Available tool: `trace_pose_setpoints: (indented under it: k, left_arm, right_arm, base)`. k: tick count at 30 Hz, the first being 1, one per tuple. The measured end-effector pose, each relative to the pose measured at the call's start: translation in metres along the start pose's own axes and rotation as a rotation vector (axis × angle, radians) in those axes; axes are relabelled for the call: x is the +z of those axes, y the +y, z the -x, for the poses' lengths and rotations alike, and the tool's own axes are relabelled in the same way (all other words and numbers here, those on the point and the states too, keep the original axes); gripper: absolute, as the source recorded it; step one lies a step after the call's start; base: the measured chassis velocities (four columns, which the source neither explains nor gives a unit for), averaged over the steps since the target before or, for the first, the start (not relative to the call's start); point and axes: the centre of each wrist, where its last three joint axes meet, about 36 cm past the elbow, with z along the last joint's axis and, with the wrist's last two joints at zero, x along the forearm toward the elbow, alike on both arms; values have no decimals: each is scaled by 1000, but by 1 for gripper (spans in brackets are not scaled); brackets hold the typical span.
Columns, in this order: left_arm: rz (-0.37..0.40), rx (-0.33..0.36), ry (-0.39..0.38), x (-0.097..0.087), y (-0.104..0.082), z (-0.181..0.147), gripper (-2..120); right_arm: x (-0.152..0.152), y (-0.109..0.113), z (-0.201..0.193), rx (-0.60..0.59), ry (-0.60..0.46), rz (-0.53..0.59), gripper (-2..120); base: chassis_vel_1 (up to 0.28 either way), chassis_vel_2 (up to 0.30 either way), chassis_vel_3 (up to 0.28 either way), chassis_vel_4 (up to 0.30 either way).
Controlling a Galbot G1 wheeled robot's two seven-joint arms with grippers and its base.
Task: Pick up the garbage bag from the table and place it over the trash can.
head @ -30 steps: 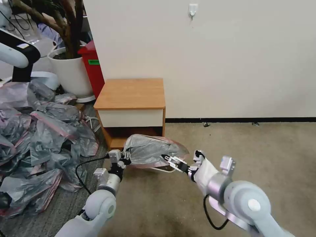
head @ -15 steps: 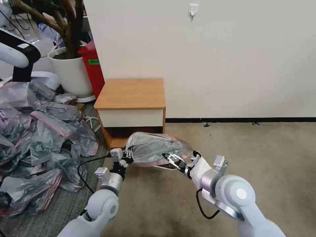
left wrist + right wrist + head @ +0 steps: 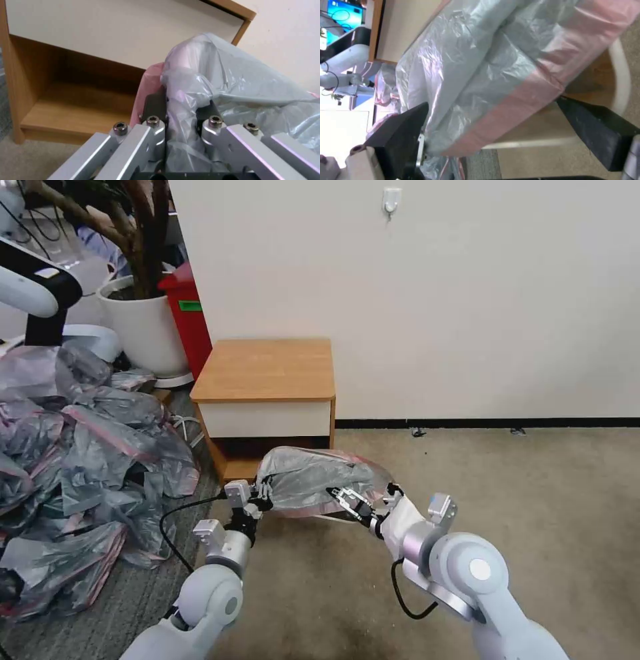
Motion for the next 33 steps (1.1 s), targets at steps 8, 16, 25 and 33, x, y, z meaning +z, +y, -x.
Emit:
trace_pose_setpoints:
  k: [8,16,25,33]
  left_arm:
    - [-34,-8,14,-5,-6,-2,9]
    - [-40,-10,17,-5,-8,-2,9]
    - [-49,-20,25,-2,-8,0,9]
    - [-82,-31,35,-1,-12,3,9]
  right_arm:
    - [4,-3,4,2,-24,-1,89]
    - [5,-4,4,-4,-43,-4,71]
    - [8,-6,5,-18,-73,-24,41]
    - [15,-9,9,-26,-102,-40,10]
  base:
    - [0,0,0,0]
    - [0,0,0,0]
    - [0,0,0,0]
    - [0,0,0,0]
